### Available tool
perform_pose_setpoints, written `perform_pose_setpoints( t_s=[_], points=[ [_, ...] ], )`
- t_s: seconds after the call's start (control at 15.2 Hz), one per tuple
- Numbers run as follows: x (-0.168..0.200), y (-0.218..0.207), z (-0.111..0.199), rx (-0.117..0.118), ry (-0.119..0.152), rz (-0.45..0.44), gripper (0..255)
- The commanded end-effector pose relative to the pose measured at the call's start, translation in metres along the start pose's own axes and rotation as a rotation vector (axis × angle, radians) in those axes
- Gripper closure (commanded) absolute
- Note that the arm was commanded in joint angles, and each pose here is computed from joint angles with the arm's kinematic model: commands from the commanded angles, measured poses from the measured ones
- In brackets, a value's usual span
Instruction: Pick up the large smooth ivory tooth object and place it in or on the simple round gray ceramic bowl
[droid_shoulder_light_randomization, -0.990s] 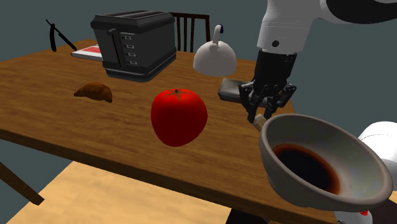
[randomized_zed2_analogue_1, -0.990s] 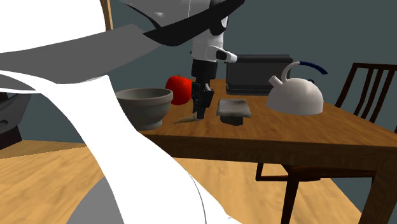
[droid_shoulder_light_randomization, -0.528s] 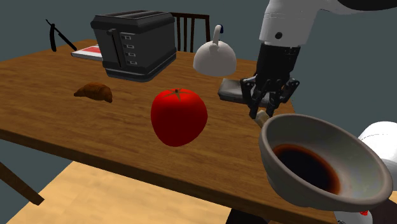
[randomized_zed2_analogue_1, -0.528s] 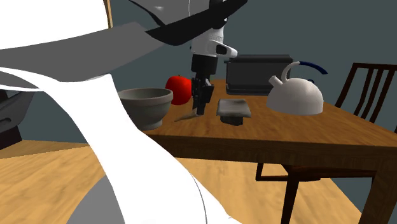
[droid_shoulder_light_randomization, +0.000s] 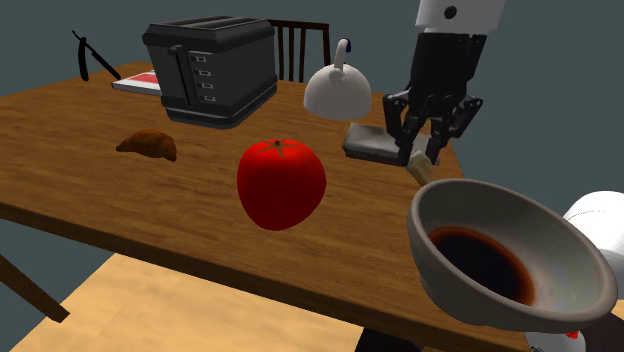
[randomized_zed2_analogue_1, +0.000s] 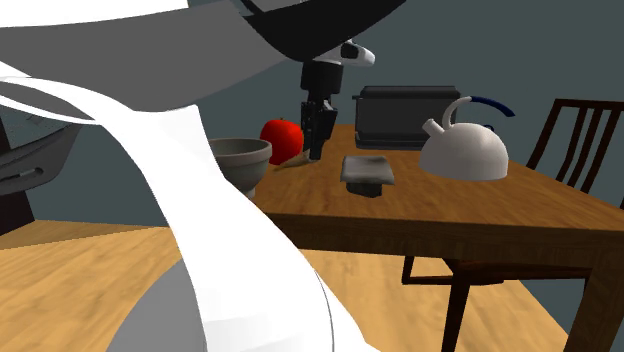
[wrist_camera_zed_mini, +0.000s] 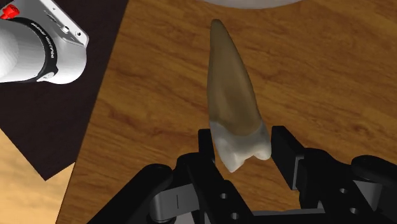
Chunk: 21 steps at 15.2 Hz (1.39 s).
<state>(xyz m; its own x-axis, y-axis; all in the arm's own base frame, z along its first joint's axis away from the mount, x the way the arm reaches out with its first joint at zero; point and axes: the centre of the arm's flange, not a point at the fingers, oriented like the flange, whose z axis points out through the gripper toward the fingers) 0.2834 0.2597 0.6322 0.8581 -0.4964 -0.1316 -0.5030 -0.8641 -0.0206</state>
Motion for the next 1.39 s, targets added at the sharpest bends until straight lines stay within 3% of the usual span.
perform_pose_setpoints(
  t_s=[0.0, 1.32],
  points=[
    [-0.002, 0.000, -0.012, 0.000, 0.000, 0.000, 255],
    [-0.016, -0.002, -0.114, 0.000, 0.000, 0.000, 255]
  ],
)
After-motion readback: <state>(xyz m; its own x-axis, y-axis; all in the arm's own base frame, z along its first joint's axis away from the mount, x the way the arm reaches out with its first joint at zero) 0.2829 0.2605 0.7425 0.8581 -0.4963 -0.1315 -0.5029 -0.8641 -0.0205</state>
